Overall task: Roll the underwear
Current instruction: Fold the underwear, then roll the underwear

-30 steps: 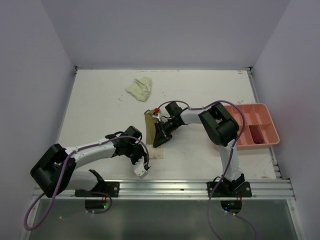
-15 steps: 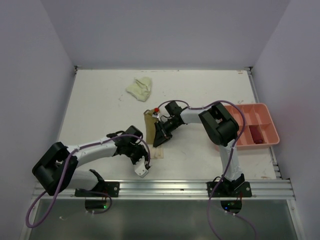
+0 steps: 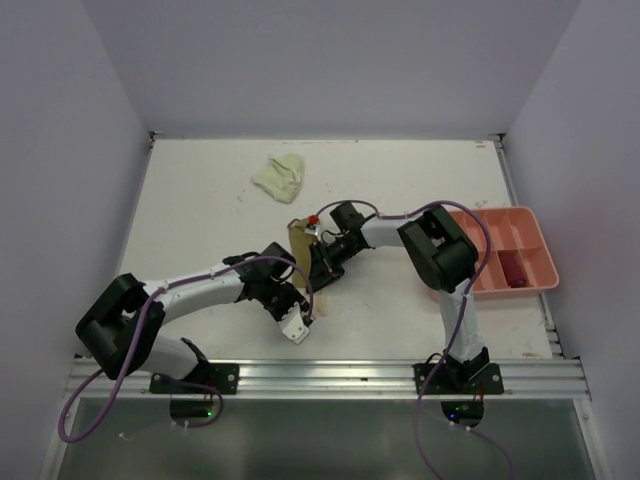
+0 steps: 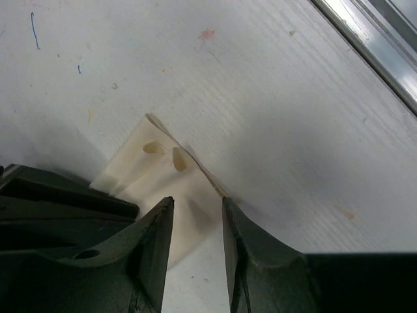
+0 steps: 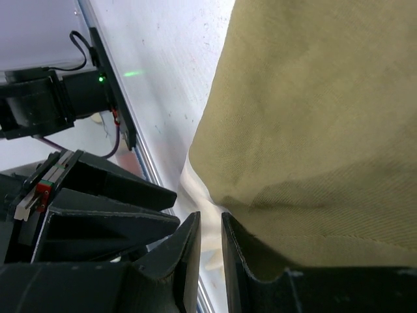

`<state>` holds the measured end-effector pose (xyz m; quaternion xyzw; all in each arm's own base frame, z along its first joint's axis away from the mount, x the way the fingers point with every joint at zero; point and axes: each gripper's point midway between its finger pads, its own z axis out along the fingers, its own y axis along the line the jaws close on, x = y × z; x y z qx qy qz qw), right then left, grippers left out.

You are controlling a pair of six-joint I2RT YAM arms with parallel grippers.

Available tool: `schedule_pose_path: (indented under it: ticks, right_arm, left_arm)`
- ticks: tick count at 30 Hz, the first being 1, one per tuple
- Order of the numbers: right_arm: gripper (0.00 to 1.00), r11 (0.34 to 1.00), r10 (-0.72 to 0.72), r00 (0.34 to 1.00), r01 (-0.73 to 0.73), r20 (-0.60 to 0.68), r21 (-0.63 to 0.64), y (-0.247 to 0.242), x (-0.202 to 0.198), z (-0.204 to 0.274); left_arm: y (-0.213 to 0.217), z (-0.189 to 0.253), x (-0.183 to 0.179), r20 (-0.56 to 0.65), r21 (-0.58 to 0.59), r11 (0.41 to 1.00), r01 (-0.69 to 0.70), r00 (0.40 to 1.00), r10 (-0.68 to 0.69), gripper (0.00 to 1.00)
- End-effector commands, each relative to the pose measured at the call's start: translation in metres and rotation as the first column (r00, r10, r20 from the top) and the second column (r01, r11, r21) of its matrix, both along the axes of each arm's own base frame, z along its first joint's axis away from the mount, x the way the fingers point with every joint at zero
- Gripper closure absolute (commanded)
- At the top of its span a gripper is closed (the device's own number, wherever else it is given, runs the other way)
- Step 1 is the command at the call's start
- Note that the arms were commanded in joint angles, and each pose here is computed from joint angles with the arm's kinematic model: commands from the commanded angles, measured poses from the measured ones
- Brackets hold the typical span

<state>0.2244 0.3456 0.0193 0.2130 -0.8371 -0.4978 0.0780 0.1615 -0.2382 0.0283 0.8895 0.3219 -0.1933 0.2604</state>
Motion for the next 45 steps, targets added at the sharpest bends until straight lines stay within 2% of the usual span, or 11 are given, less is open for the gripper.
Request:
schedule_pose_path:
  ticks: [1,3,9,17,24,32,35,38,44,45]
  right_arm:
    - [0.76,0.999,-0.050,0.998,0.050,0.035,0.000,-0.002,0.012,0.003]
    - [0.76,0.998,-0.065,0.998,0.066,0.023,0.000,-0.002,0.013,0.002]
    - [0.76,0.996,-0.094,0.996,0.094,0.010,0.007,0.001,0.017,-0.001]
    - [0.76,0.993,-0.120,0.993,0.120,-0.006,0.014,0.000,0.021,-0.002]
    - [0.76,0.993,-0.117,0.993,0.118,-0.009,0.013,0.000,0.021,-0.003]
    - [0.77,0.994,-0.108,0.994,0.108,-0.010,-0.001,-0.004,0.018,-0.007]
    - [0.77,0.994,-0.105,0.994,0.105,-0.008,-0.003,-0.004,0.018,-0.008]
    - [0.78,0.995,-0.101,0.995,0.101,-0.013,-0.008,-0.005,0.016,-0.009]
    - [0.78,0.996,-0.092,0.996,0.092,-0.009,0.012,-0.005,0.014,-0.005]
    - [0.78,0.996,-0.089,0.996,0.089,0.000,0.023,-0.004,0.016,-0.002]
  left_arm:
    - [-0.006,0.012,-0.001,-0.098,0.016,0.992,-0.129,0.987,0.130,0.60]
    - [-0.005,0.017,-0.005,-0.165,0.038,0.976,-0.215,0.962,0.219,0.60]
    - [-0.004,0.015,-0.015,-0.224,0.083,0.940,-0.332,0.913,0.342,0.60]
    - [-0.017,0.003,0.008,-0.178,0.051,0.870,-0.491,0.852,0.492,0.62]
    - [-0.010,-0.014,0.007,-0.134,0.065,0.871,-0.486,0.861,0.491,0.66]
    - [-0.007,-0.026,0.012,-0.104,0.078,0.850,-0.521,0.844,0.526,0.66]
    - [-0.003,-0.032,0.009,-0.108,0.117,0.852,-0.510,0.846,0.522,0.67]
    - [0.000,-0.039,0.005,-0.115,0.156,0.856,-0.493,0.852,0.511,0.73]
    - [0.003,-0.046,-0.006,-0.162,0.244,0.851,-0.464,0.846,0.508,0.98]
    - [0.000,-0.043,-0.010,-0.188,0.241,0.857,-0.456,0.844,0.502,1.00]
